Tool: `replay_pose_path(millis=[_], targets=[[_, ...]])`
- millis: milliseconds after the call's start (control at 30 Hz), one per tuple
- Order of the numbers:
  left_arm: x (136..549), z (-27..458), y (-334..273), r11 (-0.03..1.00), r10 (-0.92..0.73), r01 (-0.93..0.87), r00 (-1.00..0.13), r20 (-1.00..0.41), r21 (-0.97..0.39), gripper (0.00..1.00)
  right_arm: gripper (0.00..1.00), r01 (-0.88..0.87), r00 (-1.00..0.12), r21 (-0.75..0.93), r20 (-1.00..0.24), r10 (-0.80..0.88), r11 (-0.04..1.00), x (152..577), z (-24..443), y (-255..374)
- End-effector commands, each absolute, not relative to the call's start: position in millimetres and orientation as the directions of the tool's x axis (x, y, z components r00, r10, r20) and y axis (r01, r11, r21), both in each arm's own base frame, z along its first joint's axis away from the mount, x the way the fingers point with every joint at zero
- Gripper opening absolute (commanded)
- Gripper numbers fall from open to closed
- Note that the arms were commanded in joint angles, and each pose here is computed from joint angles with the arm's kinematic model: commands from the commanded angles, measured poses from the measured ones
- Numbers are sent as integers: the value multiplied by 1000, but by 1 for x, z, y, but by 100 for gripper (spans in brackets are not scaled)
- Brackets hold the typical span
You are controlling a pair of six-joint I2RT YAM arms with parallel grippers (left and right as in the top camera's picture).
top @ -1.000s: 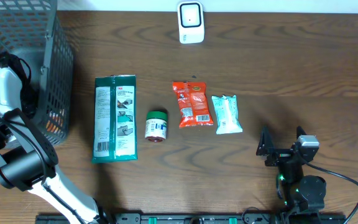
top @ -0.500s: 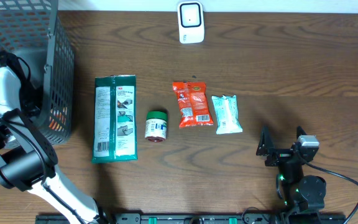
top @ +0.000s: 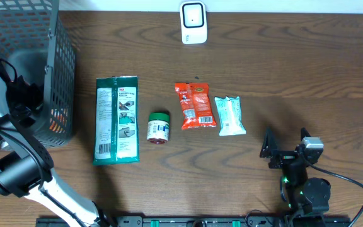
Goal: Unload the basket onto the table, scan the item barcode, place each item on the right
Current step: 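Grasp the small orange Kleenex tissue pack in the basket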
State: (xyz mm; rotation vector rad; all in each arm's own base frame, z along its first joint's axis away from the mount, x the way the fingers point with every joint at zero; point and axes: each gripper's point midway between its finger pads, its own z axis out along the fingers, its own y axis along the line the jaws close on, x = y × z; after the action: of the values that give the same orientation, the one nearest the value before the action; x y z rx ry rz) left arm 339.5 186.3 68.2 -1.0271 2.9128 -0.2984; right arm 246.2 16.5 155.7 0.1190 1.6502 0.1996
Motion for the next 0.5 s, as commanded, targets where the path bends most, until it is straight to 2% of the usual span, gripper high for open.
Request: replay_pose_path(millis=[0, 167, 233, 367, 467], targets=[[330, 46, 178, 774, -603, -601, -796, 59, -197, 89, 99, -37, -89, 205, -976, 201, 978, 246, 155, 15], [326, 23, 175, 770, -609, -607, -791, 56, -196, 86, 99, -37, -89, 205, -976, 201, 978, 246, 155, 15], [326, 21, 178, 762, -624, -621, -780, 48, -186, 79, 99, -37, -89, 205, -976, 201, 978, 246, 155, 15], [332, 29, 192, 754, -645, -638, -764, 8, -157, 60, 99, -36, -89, 205, -976, 201, 978, 246, 155, 15], [340, 40, 206, 727, -679, -667, -733, -32, -162, 53, 99, -36, -89, 205, -976, 201, 978, 246, 155, 15]])
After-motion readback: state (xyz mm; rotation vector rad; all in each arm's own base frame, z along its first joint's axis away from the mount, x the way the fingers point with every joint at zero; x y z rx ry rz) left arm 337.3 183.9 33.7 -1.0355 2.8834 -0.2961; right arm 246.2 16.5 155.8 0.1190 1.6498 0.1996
